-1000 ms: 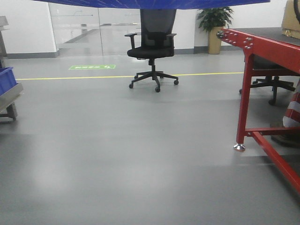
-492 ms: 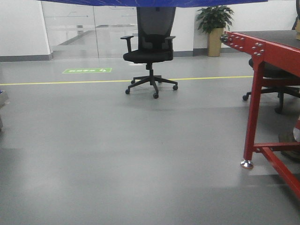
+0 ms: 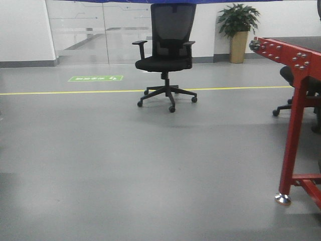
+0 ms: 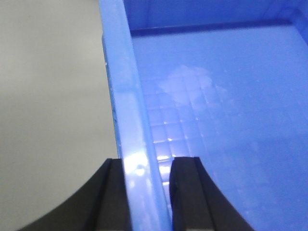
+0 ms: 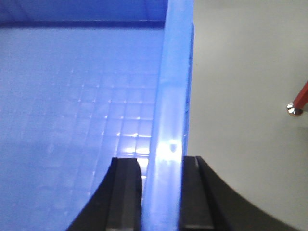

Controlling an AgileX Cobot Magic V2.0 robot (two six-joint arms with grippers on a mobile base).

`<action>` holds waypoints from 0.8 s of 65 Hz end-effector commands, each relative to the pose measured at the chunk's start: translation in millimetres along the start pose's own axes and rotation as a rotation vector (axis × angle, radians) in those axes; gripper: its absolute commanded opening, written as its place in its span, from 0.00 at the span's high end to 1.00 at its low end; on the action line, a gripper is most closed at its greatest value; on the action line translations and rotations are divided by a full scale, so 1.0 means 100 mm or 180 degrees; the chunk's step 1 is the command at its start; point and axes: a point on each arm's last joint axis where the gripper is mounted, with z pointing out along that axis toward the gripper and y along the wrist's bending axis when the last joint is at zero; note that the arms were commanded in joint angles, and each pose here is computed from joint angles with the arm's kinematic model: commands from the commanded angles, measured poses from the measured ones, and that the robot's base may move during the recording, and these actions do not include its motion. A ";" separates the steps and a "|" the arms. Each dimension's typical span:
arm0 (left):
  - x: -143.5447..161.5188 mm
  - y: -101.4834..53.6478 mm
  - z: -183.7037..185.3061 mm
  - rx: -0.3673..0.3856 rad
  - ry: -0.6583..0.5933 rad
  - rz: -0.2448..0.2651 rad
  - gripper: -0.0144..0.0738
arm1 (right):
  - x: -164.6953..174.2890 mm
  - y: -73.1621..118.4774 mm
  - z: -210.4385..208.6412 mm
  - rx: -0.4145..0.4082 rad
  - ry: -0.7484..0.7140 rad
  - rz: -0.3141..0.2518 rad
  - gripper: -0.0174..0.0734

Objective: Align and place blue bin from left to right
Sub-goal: 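Carry the blue bin in both grippers across the floor past the red bench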

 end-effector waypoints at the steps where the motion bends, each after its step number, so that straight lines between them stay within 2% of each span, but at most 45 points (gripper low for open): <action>1: -0.09 0.06 -0.20 -0.0066 -0.0313 0.0058 0.86 | -0.16 -0.05 -0.16 0.0110 -0.0523 -0.0128 0.89; 52: -0.09 0.06 -0.20 -0.0066 -0.0313 0.0058 0.86 | -0.16 -0.05 -0.16 0.0110 -0.0523 -0.0128 0.89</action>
